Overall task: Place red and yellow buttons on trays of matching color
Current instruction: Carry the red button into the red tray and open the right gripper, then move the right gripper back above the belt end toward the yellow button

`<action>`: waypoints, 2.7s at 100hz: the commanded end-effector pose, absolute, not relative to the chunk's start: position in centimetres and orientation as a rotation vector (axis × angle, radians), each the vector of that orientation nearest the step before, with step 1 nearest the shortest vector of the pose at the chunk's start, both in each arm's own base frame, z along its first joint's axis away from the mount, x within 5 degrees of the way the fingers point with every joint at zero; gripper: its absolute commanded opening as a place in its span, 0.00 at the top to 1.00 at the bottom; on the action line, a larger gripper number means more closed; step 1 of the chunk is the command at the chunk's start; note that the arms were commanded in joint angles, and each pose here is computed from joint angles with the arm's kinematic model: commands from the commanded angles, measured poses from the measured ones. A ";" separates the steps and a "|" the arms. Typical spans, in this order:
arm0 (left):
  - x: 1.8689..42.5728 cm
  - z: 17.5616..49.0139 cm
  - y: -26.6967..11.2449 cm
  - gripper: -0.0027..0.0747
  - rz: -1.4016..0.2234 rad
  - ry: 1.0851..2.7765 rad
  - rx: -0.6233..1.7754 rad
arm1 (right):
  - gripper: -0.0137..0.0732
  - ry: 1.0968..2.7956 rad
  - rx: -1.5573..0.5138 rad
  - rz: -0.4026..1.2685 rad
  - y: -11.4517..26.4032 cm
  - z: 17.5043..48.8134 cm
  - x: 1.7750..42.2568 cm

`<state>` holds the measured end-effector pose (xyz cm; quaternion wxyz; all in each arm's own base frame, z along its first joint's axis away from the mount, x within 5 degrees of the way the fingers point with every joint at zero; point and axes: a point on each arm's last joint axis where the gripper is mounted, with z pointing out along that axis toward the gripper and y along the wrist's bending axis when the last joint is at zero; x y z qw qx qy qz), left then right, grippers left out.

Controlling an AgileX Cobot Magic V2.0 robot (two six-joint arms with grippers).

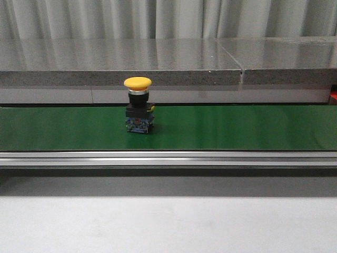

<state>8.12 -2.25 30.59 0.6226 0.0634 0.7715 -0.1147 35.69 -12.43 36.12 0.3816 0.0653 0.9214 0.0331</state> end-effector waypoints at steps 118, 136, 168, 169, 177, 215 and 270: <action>8.2 32.1 -2.2 0.99 -0.277 1.682 0.123 | 0.67 2.310 0.483 0.027 -26.7 24.9 44.6; 8.2 32.1 -2.2 0.99 -0.277 1.682 0.123 | 0.54 2.312 0.484 0.027 -26.8 24.6 44.7; 8.2 32.1 -2.2 0.99 -0.277 1.682 0.123 | 0.10 2.281 0.467 0.014 -26.8 26.1 44.8; 8.2 32.1 -2.2 0.99 -0.277 1.682 0.123 | 0.10 2.279 0.464 0.014 -26.8 26.2 44.8; 8.2 32.1 -2.2 0.99 -0.277 1.682 0.123 | 0.10 2.264 0.448 0.013 -26.6 27.6 44.7; 8.2 32.1 -2.2 0.99 -0.277 1.682 0.123 | 0.10 2.221 0.368 0.024 -24.1 35.5 41.6; 8.2 32.1 -2.2 0.99 -0.277 1.682 0.123 | 0.10 2.262 0.084 0.080 -13.3 41.2 35.3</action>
